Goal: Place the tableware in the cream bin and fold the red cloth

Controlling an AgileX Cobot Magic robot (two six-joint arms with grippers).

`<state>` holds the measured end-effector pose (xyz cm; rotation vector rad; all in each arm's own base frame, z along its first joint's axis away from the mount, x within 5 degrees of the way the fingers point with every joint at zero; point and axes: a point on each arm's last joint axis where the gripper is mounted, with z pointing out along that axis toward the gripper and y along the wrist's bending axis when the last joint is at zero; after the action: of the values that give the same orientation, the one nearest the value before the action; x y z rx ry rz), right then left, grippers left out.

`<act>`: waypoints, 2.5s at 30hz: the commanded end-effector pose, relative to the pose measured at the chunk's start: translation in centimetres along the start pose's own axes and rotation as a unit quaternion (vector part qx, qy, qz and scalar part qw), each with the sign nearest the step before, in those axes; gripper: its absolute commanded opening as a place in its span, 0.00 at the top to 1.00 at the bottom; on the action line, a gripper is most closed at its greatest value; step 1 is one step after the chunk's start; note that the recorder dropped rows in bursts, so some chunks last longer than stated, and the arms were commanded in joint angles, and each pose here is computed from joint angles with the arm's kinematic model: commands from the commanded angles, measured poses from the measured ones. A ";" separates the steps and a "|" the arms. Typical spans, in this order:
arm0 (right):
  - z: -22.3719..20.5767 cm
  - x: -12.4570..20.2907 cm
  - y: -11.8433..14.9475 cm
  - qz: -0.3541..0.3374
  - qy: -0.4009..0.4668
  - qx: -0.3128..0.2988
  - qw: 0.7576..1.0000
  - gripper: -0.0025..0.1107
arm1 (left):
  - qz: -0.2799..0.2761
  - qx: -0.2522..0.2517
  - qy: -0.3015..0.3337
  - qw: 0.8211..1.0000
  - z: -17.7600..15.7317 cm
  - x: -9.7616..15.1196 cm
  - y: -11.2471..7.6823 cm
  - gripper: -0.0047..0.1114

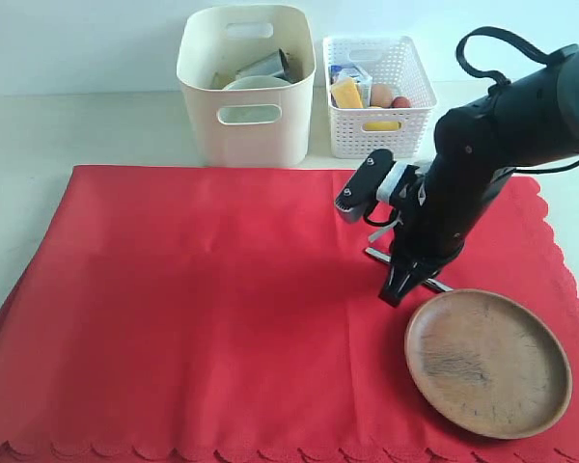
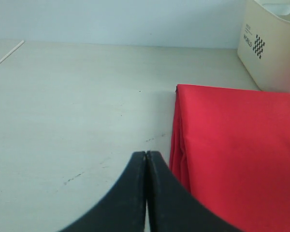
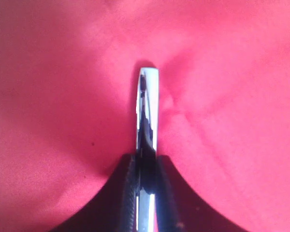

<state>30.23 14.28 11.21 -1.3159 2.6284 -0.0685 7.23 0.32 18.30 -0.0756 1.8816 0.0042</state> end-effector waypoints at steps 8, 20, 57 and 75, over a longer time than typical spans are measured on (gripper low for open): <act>-3.0 -0.9 -0.9 -0.046 -0.067 0.057 0.995 0.98 | -0.002 0.001 0.001 1.000 0.1 0.0 0.0 0.95; -14.6 -4.4 -2.4 -0.020 -0.408 0.200 0.891 0.98 | -0.002 0.001 0.001 1.000 0.1 0.0 0.0 0.95; 1.0 -1.2 -6.5 0.237 -0.072 0.054 0.967 0.55 | -0.002 0.001 0.001 1.000 0.1 0.0 0.0 0.95; -3.5 -1.6 -7.0 0.232 -0.120 0.078 0.962 0.98 | -0.002 0.001 0.001 1.000 0.1 0.0 0.0 0.95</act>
<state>36.03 11.31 13.49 -0.6024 2.6445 -0.0417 7.23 0.32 18.30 -0.0756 1.8816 0.0042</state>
